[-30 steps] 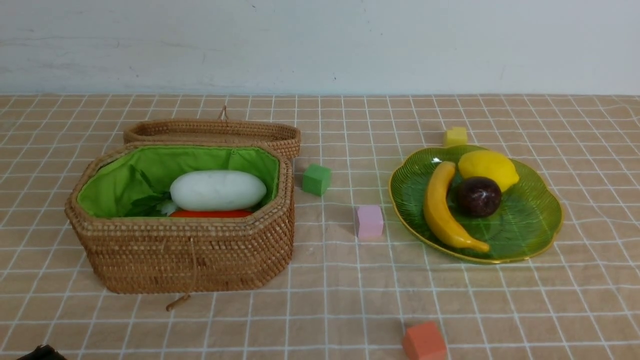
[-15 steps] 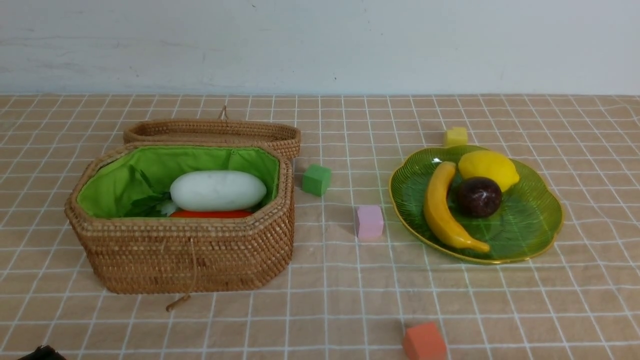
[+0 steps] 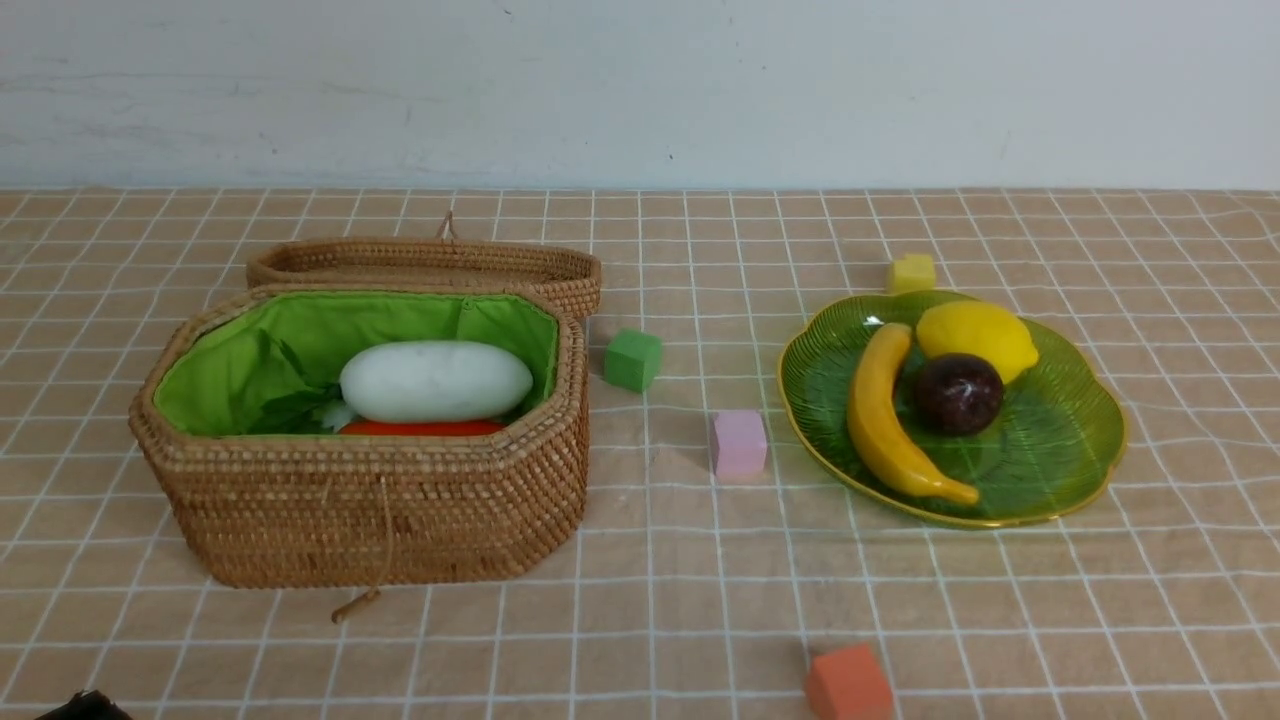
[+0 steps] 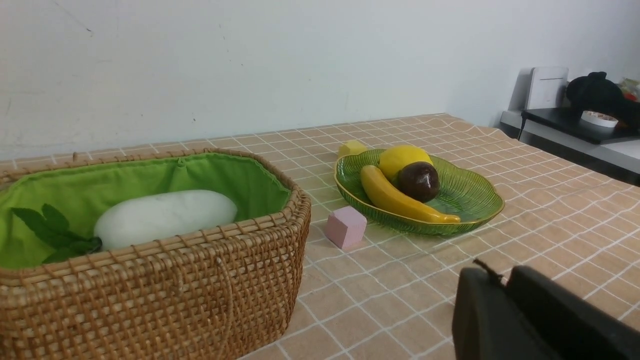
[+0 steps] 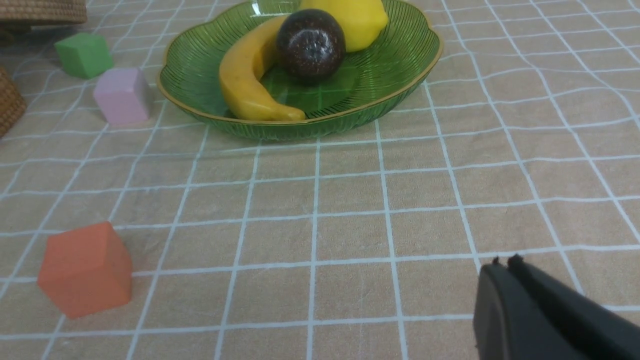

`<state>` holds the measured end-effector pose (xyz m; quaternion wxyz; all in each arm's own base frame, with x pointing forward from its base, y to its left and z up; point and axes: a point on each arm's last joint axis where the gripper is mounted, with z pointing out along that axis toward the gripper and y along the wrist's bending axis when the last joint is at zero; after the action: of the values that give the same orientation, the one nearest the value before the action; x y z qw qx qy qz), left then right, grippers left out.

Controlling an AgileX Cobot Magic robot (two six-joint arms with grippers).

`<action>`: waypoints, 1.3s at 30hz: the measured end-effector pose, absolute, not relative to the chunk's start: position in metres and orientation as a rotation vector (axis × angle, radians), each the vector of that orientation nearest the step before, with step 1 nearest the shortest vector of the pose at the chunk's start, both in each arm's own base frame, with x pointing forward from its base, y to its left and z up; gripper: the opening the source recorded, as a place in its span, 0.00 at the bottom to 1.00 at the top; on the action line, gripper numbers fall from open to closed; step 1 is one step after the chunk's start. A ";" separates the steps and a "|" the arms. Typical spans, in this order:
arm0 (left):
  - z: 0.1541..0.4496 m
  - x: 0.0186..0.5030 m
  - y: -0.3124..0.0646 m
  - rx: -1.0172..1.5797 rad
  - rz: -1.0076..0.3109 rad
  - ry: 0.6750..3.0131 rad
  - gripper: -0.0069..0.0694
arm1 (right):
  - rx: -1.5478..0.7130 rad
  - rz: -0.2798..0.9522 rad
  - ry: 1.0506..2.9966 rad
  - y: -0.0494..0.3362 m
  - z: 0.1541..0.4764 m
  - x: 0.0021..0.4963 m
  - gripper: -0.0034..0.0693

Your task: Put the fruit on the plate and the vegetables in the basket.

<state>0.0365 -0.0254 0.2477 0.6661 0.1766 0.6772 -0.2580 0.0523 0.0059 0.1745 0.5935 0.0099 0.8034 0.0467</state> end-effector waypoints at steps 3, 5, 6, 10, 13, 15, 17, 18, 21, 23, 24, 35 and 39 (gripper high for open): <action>0.247 0.037 -0.026 0.400 -0.582 1.532 0.18 | 0.023 0.109 1.868 0.006 0.175 0.052 0.06; 0.246 0.037 -0.025 0.385 -0.577 1.534 0.18 | 0.023 0.109 1.868 0.006 0.175 0.052 0.06; 0.246 0.038 -0.025 0.346 -0.578 1.531 0.18 | 0.023 0.109 1.868 0.006 0.175 0.052 0.06; 0.255 0.041 -0.019 0.127 -0.550 1.443 0.19 | 0.023 0.109 1.868 0.006 0.175 0.052 0.07; 0.253 0.045 -0.013 0.015 -0.447 1.372 0.19 | 0.023 0.109 1.868 0.006 0.175 0.052 0.07; 0.243 0.048 -0.010 -0.031 -0.392 1.353 0.19 | 0.023 0.109 1.868 0.006 0.175 0.052 0.08; 0.234 0.051 -0.009 -0.054 -0.366 1.347 0.20 | 0.023 0.109 1.868 0.006 0.175 0.052 0.08; 0.226 0.053 -0.008 -0.059 -0.365 1.346 0.20 | 0.023 0.109 1.868 0.006 0.175 0.052 0.08; 0.217 0.054 -0.009 -0.073 -0.358 1.383 0.20 | 0.023 0.109 1.868 0.006 0.175 0.052 0.09; 0.210 0.055 -0.009 -0.073 -0.353 1.456 0.19 | 0.023 0.109 1.868 0.006 0.175 0.052 0.09; 0.204 0.056 -0.010 -0.072 -0.349 1.524 0.16 | 0.023 0.109 1.868 0.006 0.175 0.052 0.09; 0.170 0.052 -0.010 -0.041 -0.285 1.888 0.07 | 0.023 0.109 1.868 0.006 0.175 0.052 0.10; 0.170 0.052 -0.010 -0.041 -0.286 1.887 0.07 | 0.023 0.109 1.868 0.006 0.175 0.052 0.11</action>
<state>0.0518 -0.0103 0.1699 0.5782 -0.0174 0.8065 -0.1221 0.0523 0.0059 0.1745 0.5935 0.0099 0.8034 0.0467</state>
